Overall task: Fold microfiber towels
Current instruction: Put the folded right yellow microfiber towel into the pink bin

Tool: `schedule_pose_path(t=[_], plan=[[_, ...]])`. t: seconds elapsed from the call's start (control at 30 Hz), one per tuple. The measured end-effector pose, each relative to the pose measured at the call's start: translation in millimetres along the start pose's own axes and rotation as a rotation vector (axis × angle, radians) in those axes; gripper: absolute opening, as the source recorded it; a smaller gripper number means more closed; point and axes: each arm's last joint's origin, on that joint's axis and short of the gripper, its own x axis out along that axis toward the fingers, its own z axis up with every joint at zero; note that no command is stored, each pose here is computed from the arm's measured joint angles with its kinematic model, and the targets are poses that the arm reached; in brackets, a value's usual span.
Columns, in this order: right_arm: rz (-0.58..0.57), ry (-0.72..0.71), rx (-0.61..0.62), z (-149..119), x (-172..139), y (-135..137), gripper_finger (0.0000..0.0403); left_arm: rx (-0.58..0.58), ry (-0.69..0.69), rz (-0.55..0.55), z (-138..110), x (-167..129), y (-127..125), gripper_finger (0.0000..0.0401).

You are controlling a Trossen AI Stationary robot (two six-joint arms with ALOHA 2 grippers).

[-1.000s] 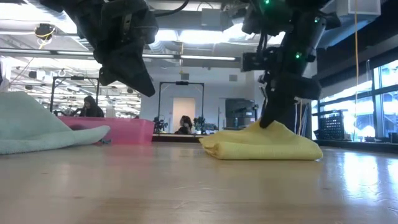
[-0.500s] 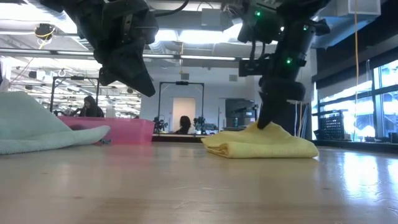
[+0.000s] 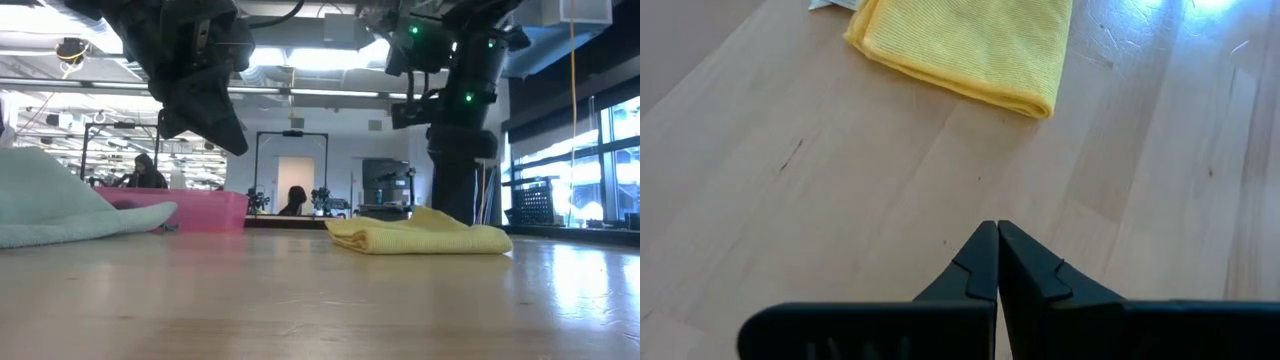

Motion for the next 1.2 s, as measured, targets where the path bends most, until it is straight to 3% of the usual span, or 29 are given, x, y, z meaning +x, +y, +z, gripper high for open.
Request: schedule_pose_path(t=[0.17,0.37,0.5,0.63,0.7,1.0,1.2], plan=[[0.071,-0.068,0.057,4,-24,-7,0.0181,0.0,0.0,0.0,0,0,0,0.0],[0.349,-0.1,0.251,7,-42,-37,0.0181,0.003,0.0,0.0,0,0,0,0.0],[0.572,0.002,0.349,-6,-25,-54,0.0181,0.007,-0.001,0.001,0,0,0,0.0],[0.753,0.128,0.45,-31,2,-53,0.0181,0.004,-0.001,0.001,0,0,0,0.0],[0.759,0.163,0.485,-44,9,-48,0.0181,0.0,0.0,-0.003,-1,0,-1,0.0],[0.655,0.077,0.712,-65,24,-26,0.0182,0.016,0.019,-0.039,-12,-5,-13,0.0],[0.576,0.064,0.766,-75,31,-20,0.0182,0.036,0.038,-0.067,-19,-8,-19,0.0]])
